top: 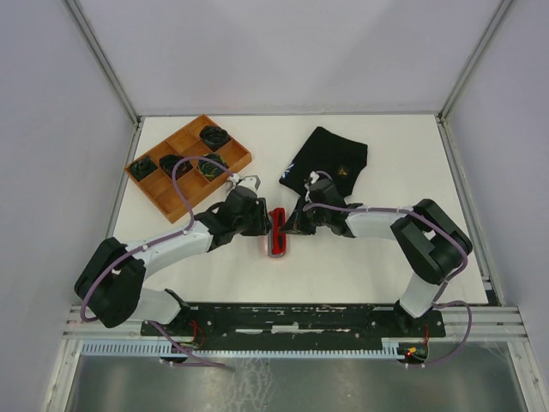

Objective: Organize the sunglasses
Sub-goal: Place the sunglasses in the sunglasses case.

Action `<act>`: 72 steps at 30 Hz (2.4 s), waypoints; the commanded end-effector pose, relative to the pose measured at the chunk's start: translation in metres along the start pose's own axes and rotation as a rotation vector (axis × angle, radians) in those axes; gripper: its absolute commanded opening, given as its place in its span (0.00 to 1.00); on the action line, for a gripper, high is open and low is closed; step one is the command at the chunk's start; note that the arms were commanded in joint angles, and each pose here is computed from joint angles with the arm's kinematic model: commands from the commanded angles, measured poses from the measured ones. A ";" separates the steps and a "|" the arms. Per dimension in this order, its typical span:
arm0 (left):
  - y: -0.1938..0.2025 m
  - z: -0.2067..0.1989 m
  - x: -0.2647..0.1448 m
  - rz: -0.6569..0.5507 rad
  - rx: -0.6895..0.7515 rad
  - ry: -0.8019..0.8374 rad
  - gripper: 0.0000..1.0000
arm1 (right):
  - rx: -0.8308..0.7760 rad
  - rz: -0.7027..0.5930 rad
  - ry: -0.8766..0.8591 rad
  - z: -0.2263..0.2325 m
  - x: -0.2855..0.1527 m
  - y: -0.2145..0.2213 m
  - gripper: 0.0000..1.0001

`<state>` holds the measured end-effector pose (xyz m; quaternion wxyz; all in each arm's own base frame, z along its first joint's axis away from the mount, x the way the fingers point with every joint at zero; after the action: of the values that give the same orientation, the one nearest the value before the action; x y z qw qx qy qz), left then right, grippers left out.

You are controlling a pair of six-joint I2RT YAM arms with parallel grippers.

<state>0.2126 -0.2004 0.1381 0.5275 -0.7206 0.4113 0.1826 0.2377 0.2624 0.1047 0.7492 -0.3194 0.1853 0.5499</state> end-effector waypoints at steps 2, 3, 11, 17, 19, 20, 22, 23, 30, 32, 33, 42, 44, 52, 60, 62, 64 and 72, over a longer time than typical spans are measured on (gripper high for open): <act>-0.008 -0.008 -0.001 -0.040 0.020 0.043 0.48 | -0.042 -0.030 -0.078 0.018 0.006 -0.012 0.00; -0.008 -0.008 -0.001 -0.039 0.019 0.043 0.48 | -0.042 -0.027 -0.078 0.018 0.007 -0.012 0.00; -0.007 -0.008 -0.001 -0.038 0.021 0.044 0.48 | -0.048 -0.014 -0.075 0.016 0.014 -0.011 0.00; -0.007 -0.008 -0.001 -0.042 0.019 0.044 0.48 | -0.054 0.001 -0.079 0.016 0.018 -0.009 0.00; -0.007 -0.007 -0.002 -0.042 0.019 0.045 0.47 | -0.055 0.007 -0.075 0.015 0.019 -0.008 0.00; -0.008 -0.008 -0.002 -0.044 0.020 0.047 0.47 | -0.056 0.009 -0.073 0.015 0.020 -0.008 0.00; -0.007 -0.008 -0.002 -0.044 0.019 0.047 0.47 | -0.057 0.012 -0.072 0.014 0.021 -0.008 0.00; -0.008 -0.008 -0.002 -0.045 0.020 0.047 0.48 | -0.056 0.012 -0.071 0.014 0.022 -0.008 0.00; -0.008 -0.008 -0.002 -0.045 0.020 0.047 0.48 | -0.068 0.020 -0.064 0.014 0.023 -0.006 0.08; -0.008 -0.008 -0.003 -0.046 0.022 0.046 0.47 | -0.073 0.008 -0.059 0.015 0.021 -0.007 0.11; -0.008 -0.007 -0.003 -0.045 0.023 0.043 0.48 | -0.079 0.004 -0.056 0.016 0.019 -0.008 0.13; -0.007 -0.007 -0.004 -0.053 0.015 0.047 0.48 | -0.118 -0.016 -0.022 0.021 0.008 -0.012 0.21; -0.007 -0.007 -0.005 -0.054 0.017 0.047 0.48 | -0.126 -0.019 -0.016 0.022 0.006 -0.012 0.23; -0.008 -0.007 -0.005 -0.053 0.018 0.047 0.48 | -0.159 -0.037 0.023 0.023 -0.002 -0.015 0.32; -0.008 -0.007 -0.005 -0.052 0.019 0.047 0.48 | -0.217 -0.068 0.093 0.020 -0.016 -0.016 0.35; -0.008 -0.007 -0.004 -0.053 0.018 0.046 0.48 | -0.232 -0.081 0.120 0.018 -0.019 -0.016 0.35; -0.008 -0.008 -0.004 -0.051 0.019 0.048 0.48 | -0.245 -0.090 0.143 0.016 -0.021 -0.018 0.36; -0.008 -0.008 -0.004 -0.051 0.020 0.046 0.48 | -0.240 -0.068 0.123 0.015 -0.012 -0.018 0.36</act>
<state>0.2126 -0.2012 0.1384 0.5270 -0.7223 0.4109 0.1780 0.2393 0.2507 0.1138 0.7016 -0.4429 0.1878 0.5256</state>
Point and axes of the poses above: each gripper's point midway between its finger pads, its own x axis out along the fingers, its own z axis along the line the jaws close on, y = z × x, the point moved 9 cm from there along -x, back along the fingers, and after that the axes turned 2 degrees about -x, right-handed, at the moved point
